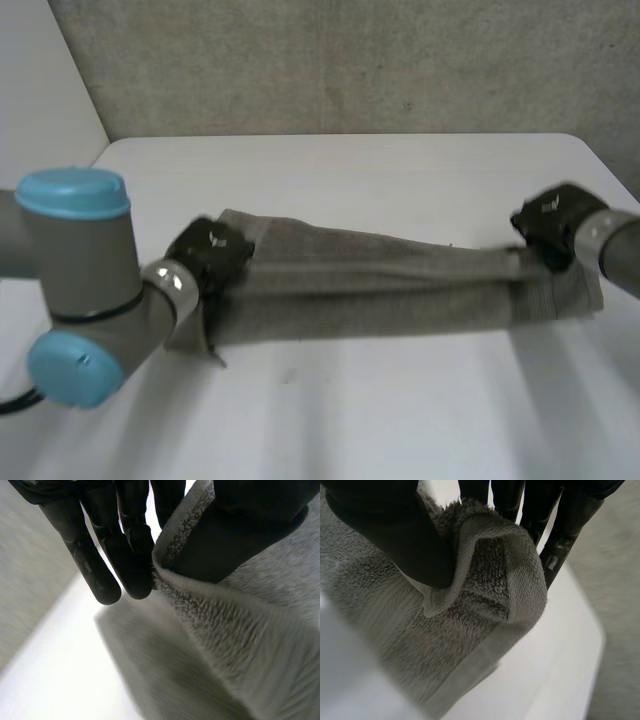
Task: Fold the laundry
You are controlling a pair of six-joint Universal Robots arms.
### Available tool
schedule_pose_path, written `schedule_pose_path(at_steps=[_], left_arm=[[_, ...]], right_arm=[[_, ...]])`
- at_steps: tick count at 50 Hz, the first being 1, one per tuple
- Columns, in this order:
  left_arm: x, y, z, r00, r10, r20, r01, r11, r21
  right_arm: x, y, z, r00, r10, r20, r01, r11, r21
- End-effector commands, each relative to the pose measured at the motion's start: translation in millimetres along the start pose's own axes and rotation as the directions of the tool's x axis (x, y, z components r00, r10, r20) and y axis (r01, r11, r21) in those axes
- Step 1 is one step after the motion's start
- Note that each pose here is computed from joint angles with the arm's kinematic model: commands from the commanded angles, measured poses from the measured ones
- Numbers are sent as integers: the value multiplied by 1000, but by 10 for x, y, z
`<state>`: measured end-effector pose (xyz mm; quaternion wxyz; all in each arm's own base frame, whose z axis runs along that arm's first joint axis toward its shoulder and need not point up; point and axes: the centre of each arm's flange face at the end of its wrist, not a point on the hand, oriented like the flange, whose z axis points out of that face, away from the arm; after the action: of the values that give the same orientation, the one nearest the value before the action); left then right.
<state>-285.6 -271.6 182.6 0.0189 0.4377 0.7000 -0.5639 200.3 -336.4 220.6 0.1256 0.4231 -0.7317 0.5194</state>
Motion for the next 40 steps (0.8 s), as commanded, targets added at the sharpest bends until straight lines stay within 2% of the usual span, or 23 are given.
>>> schedule_pose_path(at_steps=[1,2,3,5,6,7,8,9,10,11,13,14,16,17,18,19,21,22,24,25,27,32,40], left_arm=[[-638,-834,312,945,144,293,-227,934,275],[-828,-1104,291,911,139,389,-284,894,347],[-830,-1107,290,910,139,390,-285,893,348],[-1173,-1564,150,838,51,543,-357,805,475],[-1175,-1566,149,838,51,544,-357,804,475],[-1307,-1725,47,808,-3,589,-378,764,523],[-1308,-1727,46,808,-3,589,-379,763,524],[-1381,-1841,-65,797,-59,601,-376,731,570],[-1419,-1905,-144,801,-108,589,-354,707,612],[-1420,-1906,-145,801,-109,589,-354,707,612],[-1348,-1766,-142,848,-145,509,-254,732,632],[-1347,-1765,-142,849,-145,509,-253,733,632],[-1187,-1453,-43,891,-144,431,-153,798,583],[-1187,-1451,-43,891,-144,430,-153,798,583],[-1087,-1264,-2,908,-132,399,-115,835,538],[-1086,-1262,-1,908,-131,398,-115,836,537],[-786,-830,76,944,-98,316,-51,901,430],[-784,-828,76,944,-97,316,-51,901,430],[-473,-400,102,968,-75,240,-6,948,318],[-471,-398,102,968,-74,239,-5,948,317],[-201,-31,92,984,-64,169,28,977,209],[107,385,47,995,-61,81,55,996,71],[172,507,-6,996,-70,62,68,997,31]], right_arm=[[678,-784,86,923,123,-365,-16,959,283],[894,-1000,20,871,189,-454,3,921,389],[896,-1003,19,870,190,-455,3,921,390],[1203,-1339,-203,769,332,-546,61,812,580],[1204,-1340,-204,769,333,-546,61,812,581],[1308,-1447,-339,727,384,-569,99,762,641],[1309,-1448,-340,727,385,-569,99,761,641],[1350,-1495,-435,702,413,-580,128,728,673],[1322,-1488,-472,702,412,-581,140,720,679],[1322,-1488,-472,702,412,-581,140,720,679],[1178,-1360,-419,738,381,-557,108,748,654],[1177,-1359,-419,738,381,-557,108,749,654],[909,-1168,-285,807,324,-494,58,789,612],[907,-1167,-285,807,323,-494,58,789,611],[750,-1031,-208,846,285,-451,31,818,575],[748,-1029,-208,846,285,-451,31,818,575],[413,-718,-90,913,224,-340,-37,878,478],[411,-716,-90,914,223,-340,-37,878,477],[47,-409,-25,960,181,-213,-93,926,365],[45,-408,-25,960,181,-212,-94,926,365],[-257,-76,25,980,167,-106,-139,963,231],[-485,153,-35,986,168,-16,-165,979,117],[-379,296,-23,981,190,-38,-187,980,69]])
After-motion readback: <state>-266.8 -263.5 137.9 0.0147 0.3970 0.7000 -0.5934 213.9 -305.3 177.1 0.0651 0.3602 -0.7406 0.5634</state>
